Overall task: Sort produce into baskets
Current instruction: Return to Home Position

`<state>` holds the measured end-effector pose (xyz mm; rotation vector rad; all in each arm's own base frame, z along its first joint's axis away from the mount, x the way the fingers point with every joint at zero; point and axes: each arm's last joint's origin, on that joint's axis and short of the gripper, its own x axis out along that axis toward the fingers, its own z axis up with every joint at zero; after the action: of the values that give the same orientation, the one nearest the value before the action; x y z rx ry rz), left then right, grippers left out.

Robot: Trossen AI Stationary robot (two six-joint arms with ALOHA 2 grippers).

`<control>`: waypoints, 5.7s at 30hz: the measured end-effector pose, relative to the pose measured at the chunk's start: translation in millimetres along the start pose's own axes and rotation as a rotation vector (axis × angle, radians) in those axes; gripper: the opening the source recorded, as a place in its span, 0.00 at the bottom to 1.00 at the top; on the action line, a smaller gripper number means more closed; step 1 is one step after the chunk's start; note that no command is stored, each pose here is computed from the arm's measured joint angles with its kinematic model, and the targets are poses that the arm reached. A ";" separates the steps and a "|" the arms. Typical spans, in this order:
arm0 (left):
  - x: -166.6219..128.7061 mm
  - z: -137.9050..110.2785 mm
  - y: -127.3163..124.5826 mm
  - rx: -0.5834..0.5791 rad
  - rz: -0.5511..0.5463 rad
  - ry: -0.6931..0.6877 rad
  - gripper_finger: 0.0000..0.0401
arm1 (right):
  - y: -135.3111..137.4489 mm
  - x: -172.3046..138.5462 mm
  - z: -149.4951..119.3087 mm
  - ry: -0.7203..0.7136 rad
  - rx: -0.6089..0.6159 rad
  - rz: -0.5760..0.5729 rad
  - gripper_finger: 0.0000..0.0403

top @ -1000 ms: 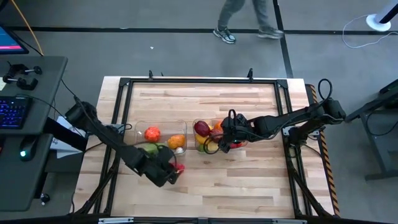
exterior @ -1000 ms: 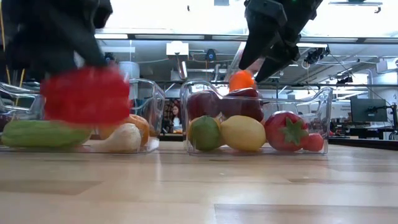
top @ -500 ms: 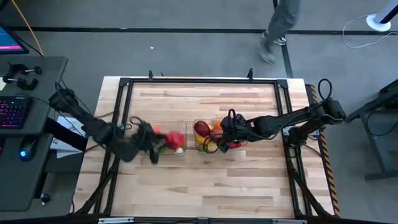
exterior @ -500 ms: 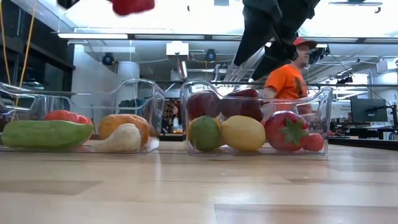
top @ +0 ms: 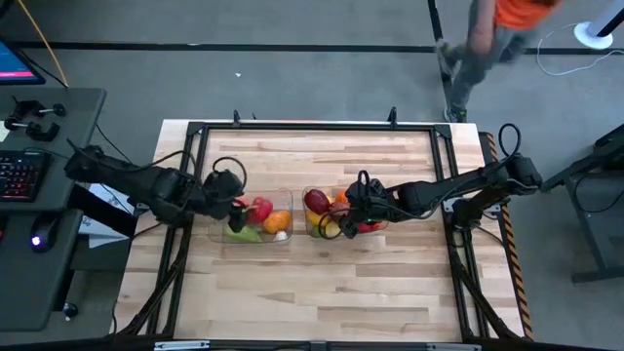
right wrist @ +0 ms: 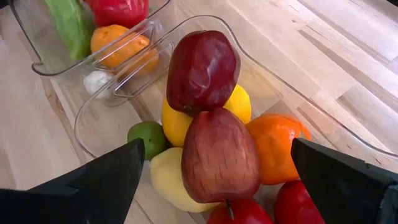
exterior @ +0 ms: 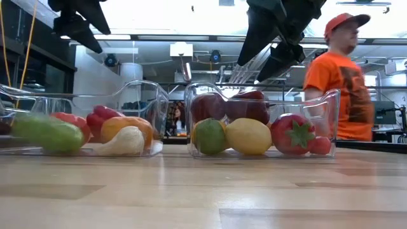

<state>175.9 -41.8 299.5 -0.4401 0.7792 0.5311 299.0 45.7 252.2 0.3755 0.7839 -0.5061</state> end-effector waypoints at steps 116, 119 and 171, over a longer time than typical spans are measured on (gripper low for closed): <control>60.6 -76.6 91.7 -0.357 -0.782 -0.763 0.00 | -145.7 -54.6 -134.5 -0.799 0.020 0.660 0.00; 60.6 -76.6 91.7 -0.357 -0.782 -0.763 0.00 | -152.0 -50.5 -131.7 -0.818 0.029 0.674 0.00; 63.6 -100.1 104.7 -0.287 -0.705 -0.612 0.00 | -168.8 -43.9 -142.1 -0.723 -0.058 0.629 0.00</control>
<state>97.2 2.8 169.7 -0.7297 -0.0664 0.0882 96.9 -8.9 169.6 0.3306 -0.0387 -0.0047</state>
